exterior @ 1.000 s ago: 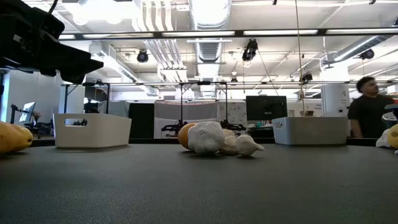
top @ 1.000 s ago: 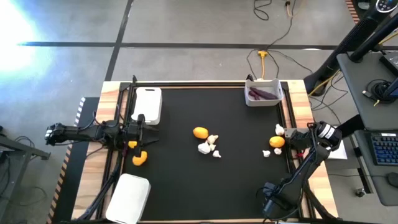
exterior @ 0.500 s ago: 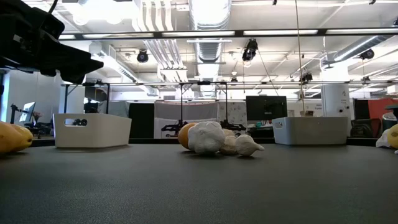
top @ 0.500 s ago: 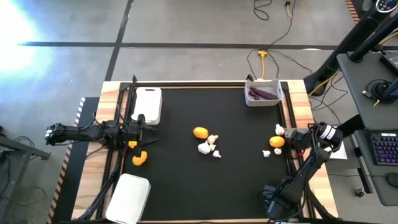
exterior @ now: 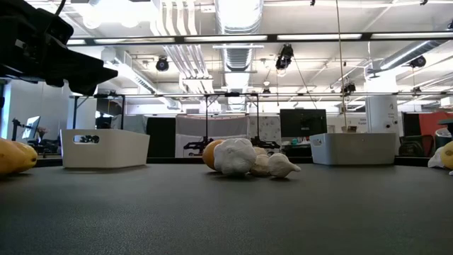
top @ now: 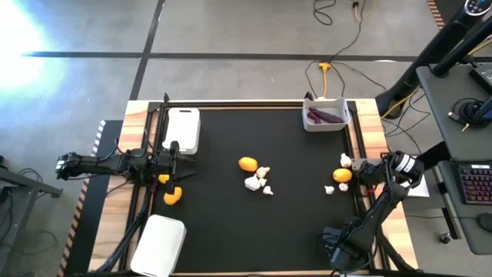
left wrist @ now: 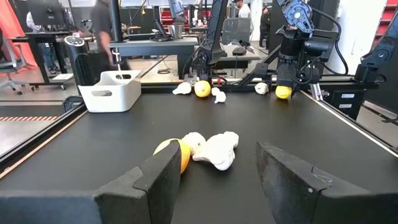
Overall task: Sort produce into baskets
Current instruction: Move the lemon to the center of the table
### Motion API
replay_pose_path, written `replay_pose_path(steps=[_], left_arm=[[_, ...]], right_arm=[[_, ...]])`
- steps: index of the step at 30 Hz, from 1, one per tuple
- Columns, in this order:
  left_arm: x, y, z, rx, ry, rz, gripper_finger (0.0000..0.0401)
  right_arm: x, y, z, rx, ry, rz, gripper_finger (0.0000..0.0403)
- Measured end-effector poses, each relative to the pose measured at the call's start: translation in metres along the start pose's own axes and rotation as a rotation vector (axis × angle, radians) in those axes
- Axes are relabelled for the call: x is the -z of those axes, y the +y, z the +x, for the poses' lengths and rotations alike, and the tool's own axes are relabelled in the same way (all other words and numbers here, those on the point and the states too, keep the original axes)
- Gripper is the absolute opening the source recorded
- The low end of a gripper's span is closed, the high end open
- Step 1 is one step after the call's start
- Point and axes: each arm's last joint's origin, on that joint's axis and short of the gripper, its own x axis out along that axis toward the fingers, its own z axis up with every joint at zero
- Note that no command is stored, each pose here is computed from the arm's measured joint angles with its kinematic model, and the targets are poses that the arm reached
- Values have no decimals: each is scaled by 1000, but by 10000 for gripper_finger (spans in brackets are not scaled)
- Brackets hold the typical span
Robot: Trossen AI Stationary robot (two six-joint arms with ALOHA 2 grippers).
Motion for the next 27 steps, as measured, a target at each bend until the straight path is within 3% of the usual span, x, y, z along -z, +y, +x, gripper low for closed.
replay_pose_path(steps=[8,17,23,27], left_arm=[[0,0,0,0,1,0,190],[0,0,0,0,1,0,190],[0,0,0,1,1,0,190],[0,0,0,0,1,0,190]], right_arm=[[-1,-1,0,9,-43,-31,314],[-8,-2,-3,16,-70,-38,204],[-37,-10,-38,61,-124,-41,191],[-70,-11,-73,97,-364,-110,212]])
